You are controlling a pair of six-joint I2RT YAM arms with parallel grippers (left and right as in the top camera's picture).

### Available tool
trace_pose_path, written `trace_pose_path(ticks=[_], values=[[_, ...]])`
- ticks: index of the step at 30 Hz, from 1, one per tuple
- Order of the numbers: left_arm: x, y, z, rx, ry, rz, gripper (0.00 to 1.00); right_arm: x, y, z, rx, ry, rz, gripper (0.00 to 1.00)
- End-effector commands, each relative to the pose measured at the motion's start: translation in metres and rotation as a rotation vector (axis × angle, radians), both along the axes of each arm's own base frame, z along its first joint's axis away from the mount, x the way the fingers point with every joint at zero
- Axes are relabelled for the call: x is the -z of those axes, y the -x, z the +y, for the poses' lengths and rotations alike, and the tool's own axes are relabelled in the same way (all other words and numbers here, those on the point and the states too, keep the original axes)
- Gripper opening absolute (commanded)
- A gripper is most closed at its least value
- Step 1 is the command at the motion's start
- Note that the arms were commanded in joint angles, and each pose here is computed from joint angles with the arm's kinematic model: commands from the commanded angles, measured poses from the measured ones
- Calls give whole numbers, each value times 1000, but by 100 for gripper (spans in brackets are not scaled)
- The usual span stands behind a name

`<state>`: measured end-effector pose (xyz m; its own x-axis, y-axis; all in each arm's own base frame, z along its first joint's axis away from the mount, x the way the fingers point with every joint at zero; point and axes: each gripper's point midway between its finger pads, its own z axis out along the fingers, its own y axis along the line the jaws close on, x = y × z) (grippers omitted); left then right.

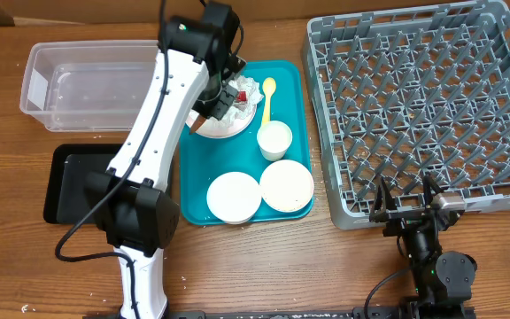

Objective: Sort waste into correct bins and load items into the dishwasher
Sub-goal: 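Carry the carrot-shaped food to the black tray and release it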

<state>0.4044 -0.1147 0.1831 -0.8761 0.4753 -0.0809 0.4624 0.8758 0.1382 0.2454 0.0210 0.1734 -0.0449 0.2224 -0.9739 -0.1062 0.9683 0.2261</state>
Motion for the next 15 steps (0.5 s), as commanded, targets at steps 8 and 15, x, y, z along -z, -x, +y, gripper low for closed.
trace_pose_path(ticks=[8, 15], values=[[-31, -1, 79, -540, 94, -29, 4, 2, 0, -1, 2, 0, -4, 100], [-35, 29, 106, -729, 238, 52, 4, 2, 0, -1, 2, 0, -4, 100]])
